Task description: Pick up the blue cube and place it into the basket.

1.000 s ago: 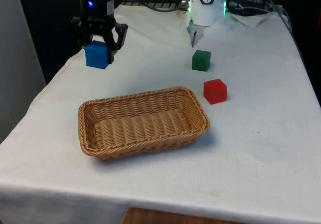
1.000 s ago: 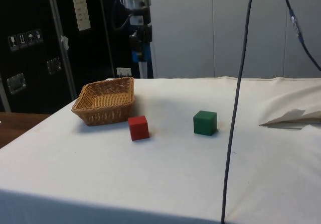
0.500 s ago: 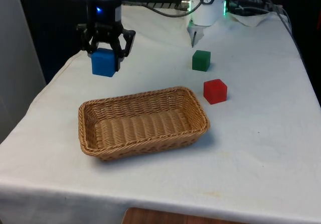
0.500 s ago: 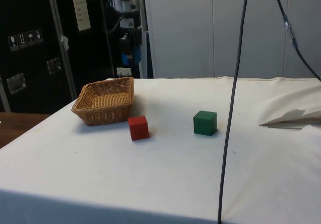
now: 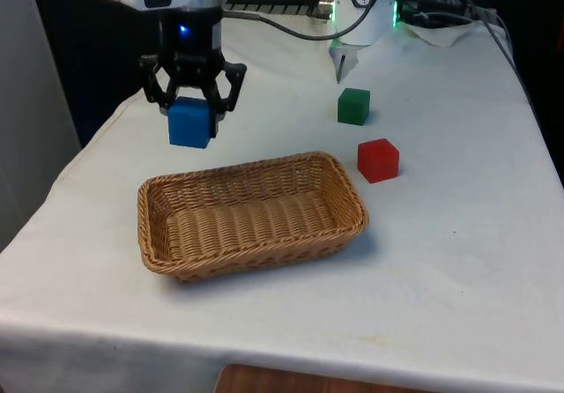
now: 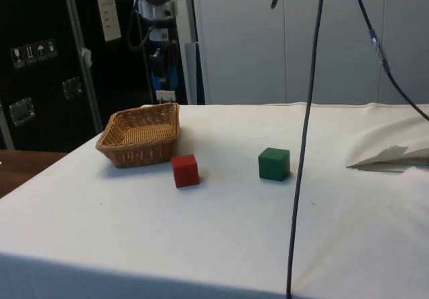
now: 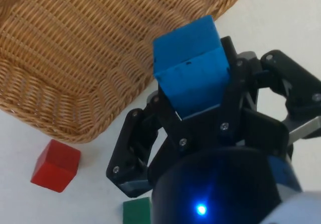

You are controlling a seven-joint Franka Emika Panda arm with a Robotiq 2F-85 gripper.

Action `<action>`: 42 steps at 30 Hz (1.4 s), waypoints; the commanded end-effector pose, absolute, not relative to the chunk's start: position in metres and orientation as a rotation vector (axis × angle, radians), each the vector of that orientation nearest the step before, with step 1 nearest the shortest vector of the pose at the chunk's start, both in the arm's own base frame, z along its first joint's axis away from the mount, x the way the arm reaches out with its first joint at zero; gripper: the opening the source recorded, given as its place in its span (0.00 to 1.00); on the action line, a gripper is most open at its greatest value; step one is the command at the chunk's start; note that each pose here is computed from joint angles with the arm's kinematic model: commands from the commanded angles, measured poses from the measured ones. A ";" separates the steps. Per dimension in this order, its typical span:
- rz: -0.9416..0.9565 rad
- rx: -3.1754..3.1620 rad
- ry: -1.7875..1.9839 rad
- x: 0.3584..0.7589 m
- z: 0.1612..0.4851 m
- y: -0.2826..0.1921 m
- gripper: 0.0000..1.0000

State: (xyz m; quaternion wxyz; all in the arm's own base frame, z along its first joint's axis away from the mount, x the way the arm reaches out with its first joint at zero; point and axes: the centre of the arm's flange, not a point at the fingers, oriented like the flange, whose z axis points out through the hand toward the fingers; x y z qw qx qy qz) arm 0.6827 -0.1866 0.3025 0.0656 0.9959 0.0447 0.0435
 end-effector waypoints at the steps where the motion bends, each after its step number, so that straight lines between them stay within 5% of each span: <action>1: 0.131 3.020 0.160 0.684 0.301 -0.185 0.01; 42: 0.135 3.034 0.442 0.723 0.270 -0.146 0.01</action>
